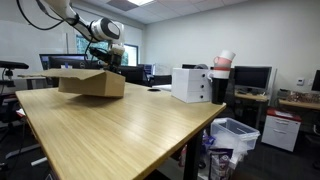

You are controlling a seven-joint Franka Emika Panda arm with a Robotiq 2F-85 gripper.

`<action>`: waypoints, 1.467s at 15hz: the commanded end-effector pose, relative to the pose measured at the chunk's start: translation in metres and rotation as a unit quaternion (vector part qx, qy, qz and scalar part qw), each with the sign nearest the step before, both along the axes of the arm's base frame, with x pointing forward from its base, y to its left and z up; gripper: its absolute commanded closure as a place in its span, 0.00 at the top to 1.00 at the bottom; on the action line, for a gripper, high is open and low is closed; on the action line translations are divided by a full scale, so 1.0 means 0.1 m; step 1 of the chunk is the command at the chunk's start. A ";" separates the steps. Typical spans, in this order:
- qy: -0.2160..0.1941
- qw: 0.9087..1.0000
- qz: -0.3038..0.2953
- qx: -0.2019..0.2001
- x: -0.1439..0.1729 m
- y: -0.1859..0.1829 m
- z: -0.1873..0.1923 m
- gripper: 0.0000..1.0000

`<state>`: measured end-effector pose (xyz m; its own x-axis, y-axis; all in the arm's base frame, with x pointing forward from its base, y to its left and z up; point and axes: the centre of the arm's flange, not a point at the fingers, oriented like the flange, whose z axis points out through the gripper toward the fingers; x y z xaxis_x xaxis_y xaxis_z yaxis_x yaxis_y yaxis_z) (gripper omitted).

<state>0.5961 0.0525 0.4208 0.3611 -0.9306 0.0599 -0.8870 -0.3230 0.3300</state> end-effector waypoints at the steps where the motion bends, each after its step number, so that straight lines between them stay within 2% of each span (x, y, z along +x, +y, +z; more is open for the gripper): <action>1: 0.064 0.997 -0.027 -0.045 0.12 0.08 -0.06 0.01; 5: 0.114 0.991 -0.038 -0.063 0.23 0.13 -0.22 0.01; 11: 0.161 0.983 -0.040 -0.074 0.41 0.16 -0.36 0.01; 17: 0.218 0.970 -0.043 -0.096 0.67 0.27 -0.63 0.01; 22: 0.234 0.966 -0.047 -0.100 0.70 0.23 -0.73 0.01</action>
<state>0.6491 0.0751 0.3535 0.2926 -0.9521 0.0887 -0.6674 -0.1369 0.7320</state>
